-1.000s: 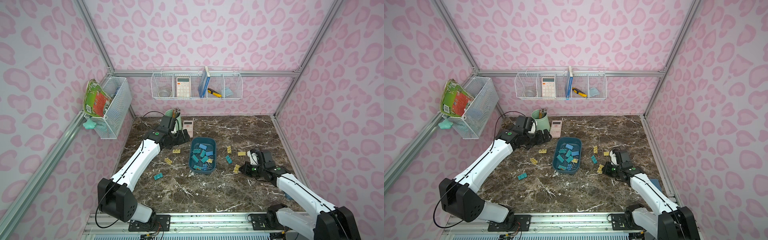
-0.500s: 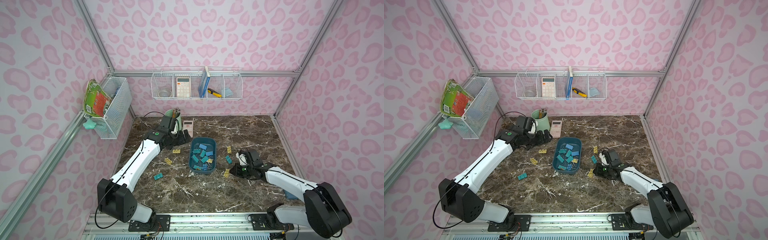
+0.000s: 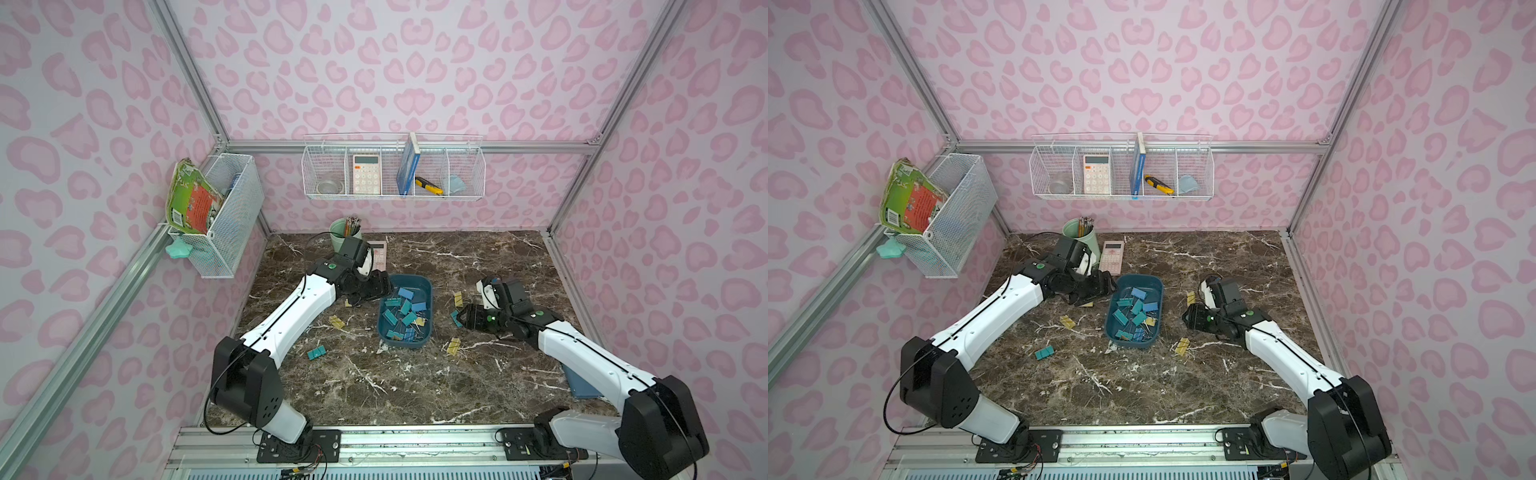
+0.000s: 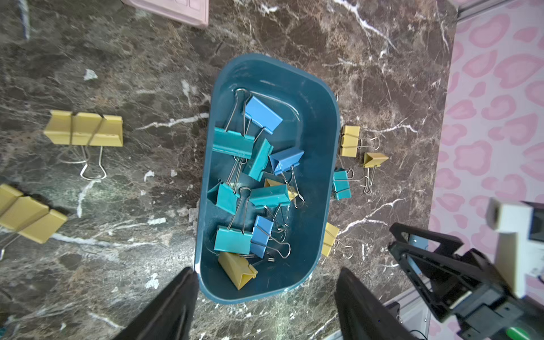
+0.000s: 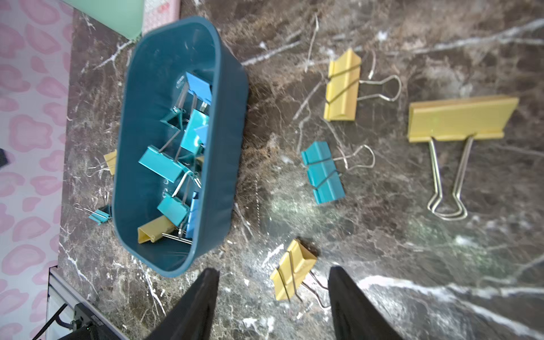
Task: Take out the binder clips from the storage box
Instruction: Pick up the binder clip from the storage box.
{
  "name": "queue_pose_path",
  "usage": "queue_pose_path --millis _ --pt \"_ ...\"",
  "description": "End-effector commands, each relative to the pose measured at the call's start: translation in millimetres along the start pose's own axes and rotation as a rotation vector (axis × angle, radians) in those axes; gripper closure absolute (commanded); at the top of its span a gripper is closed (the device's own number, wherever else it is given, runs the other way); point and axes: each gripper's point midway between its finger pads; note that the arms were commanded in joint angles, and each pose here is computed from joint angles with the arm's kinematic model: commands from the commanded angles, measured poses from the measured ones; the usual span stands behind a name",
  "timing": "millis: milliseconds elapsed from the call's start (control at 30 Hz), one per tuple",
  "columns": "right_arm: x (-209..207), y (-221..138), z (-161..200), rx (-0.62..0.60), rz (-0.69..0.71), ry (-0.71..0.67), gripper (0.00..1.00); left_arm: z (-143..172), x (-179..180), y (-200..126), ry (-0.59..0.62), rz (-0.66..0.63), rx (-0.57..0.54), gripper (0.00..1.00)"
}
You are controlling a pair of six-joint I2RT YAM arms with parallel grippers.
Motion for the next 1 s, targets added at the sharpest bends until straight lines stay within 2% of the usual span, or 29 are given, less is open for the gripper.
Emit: queue_pose_path --millis 0,367,700,967 --pt "12.2 0.9 -1.6 0.023 0.022 -0.064 0.39 10.6 1.8 3.2 -0.003 -0.033 0.031 0.22" --pt "84.4 59.6 22.4 0.214 0.007 -0.189 0.53 23.1 17.1 -10.7 -0.027 -0.092 -0.023 0.15" --pt "91.4 94.7 41.4 0.341 0.063 -0.193 0.66 37.2 36.2 -31.4 -0.025 -0.161 -0.068 0.01" --pt "82.1 111.9 65.4 0.435 0.116 -0.173 0.72 43.4 47.0 -44.2 -0.025 -0.2 -0.105 0.01"
Point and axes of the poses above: each gripper's point midway between its finger pads, its own y axis out along the fingers, its own x axis along the line the jaws close on, z = x × y, and after that the axes turned 5 degrees about y, right-handed
